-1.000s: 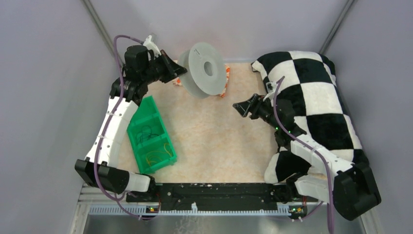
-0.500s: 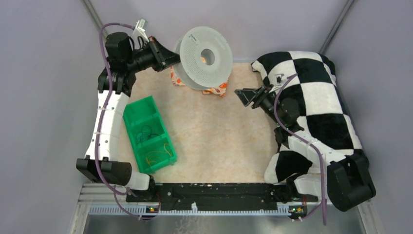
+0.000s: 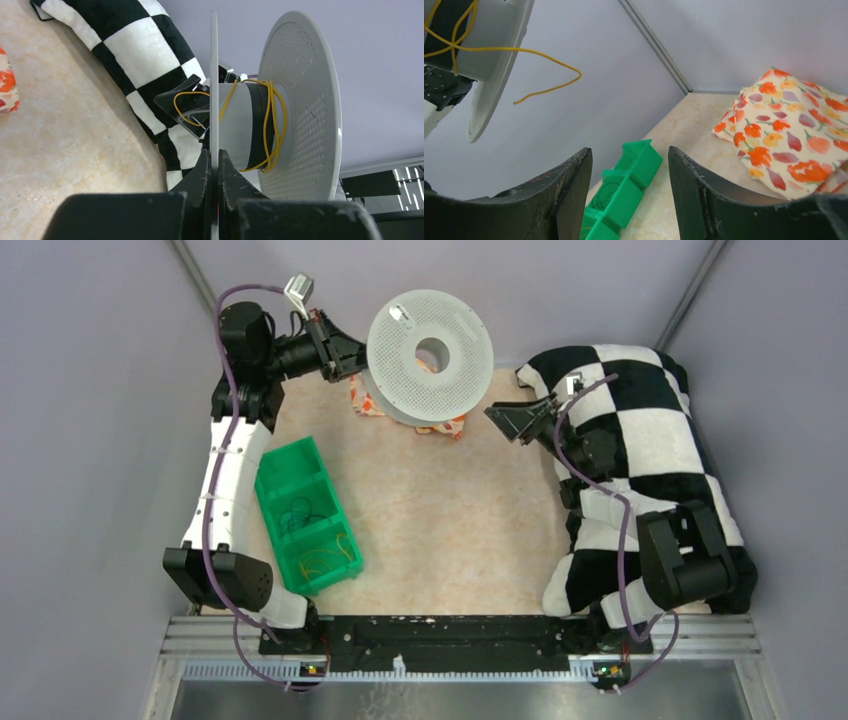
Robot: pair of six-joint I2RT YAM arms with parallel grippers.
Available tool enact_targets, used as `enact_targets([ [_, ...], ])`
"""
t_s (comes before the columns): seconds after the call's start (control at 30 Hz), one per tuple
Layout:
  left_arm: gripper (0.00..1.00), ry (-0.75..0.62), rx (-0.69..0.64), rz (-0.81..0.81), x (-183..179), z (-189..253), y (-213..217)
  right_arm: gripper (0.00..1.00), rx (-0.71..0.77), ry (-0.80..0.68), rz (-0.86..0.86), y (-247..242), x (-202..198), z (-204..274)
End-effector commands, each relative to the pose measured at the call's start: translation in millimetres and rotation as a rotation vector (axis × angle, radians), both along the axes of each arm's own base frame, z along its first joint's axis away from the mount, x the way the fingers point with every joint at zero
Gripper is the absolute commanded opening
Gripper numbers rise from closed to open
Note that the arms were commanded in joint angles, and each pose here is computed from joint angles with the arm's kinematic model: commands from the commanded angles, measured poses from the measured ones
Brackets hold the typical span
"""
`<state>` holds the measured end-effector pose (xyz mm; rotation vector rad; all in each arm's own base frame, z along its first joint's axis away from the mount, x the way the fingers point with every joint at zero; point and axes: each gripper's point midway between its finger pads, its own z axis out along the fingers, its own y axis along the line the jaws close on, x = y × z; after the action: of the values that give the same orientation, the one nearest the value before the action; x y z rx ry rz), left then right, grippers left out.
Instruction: Wrap the cables
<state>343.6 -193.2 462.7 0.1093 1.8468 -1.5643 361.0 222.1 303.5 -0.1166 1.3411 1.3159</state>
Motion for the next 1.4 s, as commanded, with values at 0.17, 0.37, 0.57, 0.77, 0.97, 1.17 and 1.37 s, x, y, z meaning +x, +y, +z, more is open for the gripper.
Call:
enact_targets([
  [0.17,0.0,-0.077,-0.048,-0.031,-20.3,28.8,1.7,0.56,0.103,-0.418,0.029,22.5,-15.1,55.5],
  [0.37,0.0,-0.079,-0.051,-0.021,-20.3,30.9,4.4,0.56,0.152,-0.459,0.016,35.0,-6.4,66.8],
  [0.57,0.0,-0.079,-0.052,-0.012,-20.1,30.7,6.9,0.56,0.19,-0.489,0.001,41.8,3.4,82.9],
  [0.77,0.0,-0.078,-0.055,-0.011,-18.9,29.0,7.9,0.56,0.212,-0.513,0.009,46.6,6.7,94.6],
  [0.97,0.0,-0.077,-0.058,-0.009,-18.0,28.4,8.7,0.53,0.223,-0.531,0.039,54.1,4.5,101.9],
  [1.17,0.0,-0.076,-0.059,-0.004,-18.0,27.7,10.4,0.5,0.235,-0.533,0.044,58.0,3.1,105.1],
  [1.37,0.0,-0.068,-0.059,0.007,-16.0,23.7,14.2,0.39,0.227,-0.544,0.059,61.4,-5.3,105.8],
])
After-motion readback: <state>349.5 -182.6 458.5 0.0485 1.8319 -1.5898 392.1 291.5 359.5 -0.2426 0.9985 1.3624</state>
